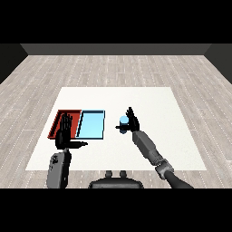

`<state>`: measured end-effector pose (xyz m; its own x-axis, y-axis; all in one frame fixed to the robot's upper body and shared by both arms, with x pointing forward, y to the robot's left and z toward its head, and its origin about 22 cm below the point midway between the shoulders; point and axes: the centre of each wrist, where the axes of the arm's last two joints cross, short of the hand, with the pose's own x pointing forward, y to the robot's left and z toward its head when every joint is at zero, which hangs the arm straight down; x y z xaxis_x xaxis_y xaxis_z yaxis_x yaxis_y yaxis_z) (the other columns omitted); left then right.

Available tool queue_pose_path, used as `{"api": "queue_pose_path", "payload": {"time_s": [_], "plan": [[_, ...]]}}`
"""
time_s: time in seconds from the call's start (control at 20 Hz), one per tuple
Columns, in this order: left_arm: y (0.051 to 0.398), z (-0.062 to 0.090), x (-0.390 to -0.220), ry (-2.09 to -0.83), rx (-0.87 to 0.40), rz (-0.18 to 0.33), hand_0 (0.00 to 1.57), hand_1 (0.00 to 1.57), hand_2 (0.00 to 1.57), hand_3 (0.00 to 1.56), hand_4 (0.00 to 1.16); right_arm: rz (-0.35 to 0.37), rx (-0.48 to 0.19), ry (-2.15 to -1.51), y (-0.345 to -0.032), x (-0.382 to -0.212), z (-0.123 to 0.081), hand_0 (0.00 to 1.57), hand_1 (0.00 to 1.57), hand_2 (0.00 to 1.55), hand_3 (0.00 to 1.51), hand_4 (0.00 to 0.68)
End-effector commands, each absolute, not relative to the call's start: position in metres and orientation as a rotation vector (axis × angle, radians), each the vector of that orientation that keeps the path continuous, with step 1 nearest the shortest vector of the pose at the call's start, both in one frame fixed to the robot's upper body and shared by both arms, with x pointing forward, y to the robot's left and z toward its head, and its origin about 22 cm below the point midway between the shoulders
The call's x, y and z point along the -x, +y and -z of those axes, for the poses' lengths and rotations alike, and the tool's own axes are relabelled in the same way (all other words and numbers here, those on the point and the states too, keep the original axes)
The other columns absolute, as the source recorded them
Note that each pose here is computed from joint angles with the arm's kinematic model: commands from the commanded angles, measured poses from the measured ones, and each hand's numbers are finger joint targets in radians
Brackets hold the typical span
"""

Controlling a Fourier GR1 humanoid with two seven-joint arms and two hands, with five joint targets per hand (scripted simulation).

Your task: Pick the blue can and put it in the blue box

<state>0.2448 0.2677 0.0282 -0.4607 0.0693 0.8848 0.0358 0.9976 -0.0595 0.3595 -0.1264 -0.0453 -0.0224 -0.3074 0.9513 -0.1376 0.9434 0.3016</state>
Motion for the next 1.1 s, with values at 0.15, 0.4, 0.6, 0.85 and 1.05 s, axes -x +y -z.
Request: {"api": "queue_pose_path", "payload": {"time_s": [0.15,0.4,0.6,0.85,1.05], "plan": [[0.268,-0.012,-0.241,-2.047,0.073,-0.032,0.00,0.00,0.00,0.00,0.00,0.165,-0.043,-1.609,-0.141,-0.353,0.069,1.53,1.53,1.49,1.45,0.658],[0.258,-0.034,-0.251,-2.038,0.076,-0.043,0.00,0.00,0.00,0.00,0.00,0.071,0.014,-1.572,-0.120,-0.346,0.067,1.50,1.50,1.48,1.44,0.620],[0.237,-0.021,-0.234,-2.042,0.074,-0.028,0.00,0.00,0.00,0.00,0.00,0.100,-0.017,-1.601,-0.109,-0.356,0.046,1.50,1.50,1.47,1.43,0.630],[0.249,-0.028,-0.242,-2.015,0.088,0.030,0.00,0.00,0.00,0.00,0.00,0.041,0.040,-1.686,-0.114,-0.376,0.009,1.42,1.42,1.45,1.40,0.624],[0.218,-0.040,-0.258,-2.002,0.151,0.062,0.00,0.00,0.00,0.00,0.00,-0.022,0.062,-1.725,-0.122,-0.381,-0.013,1.46,1.46,1.45,1.40,0.623]]}}
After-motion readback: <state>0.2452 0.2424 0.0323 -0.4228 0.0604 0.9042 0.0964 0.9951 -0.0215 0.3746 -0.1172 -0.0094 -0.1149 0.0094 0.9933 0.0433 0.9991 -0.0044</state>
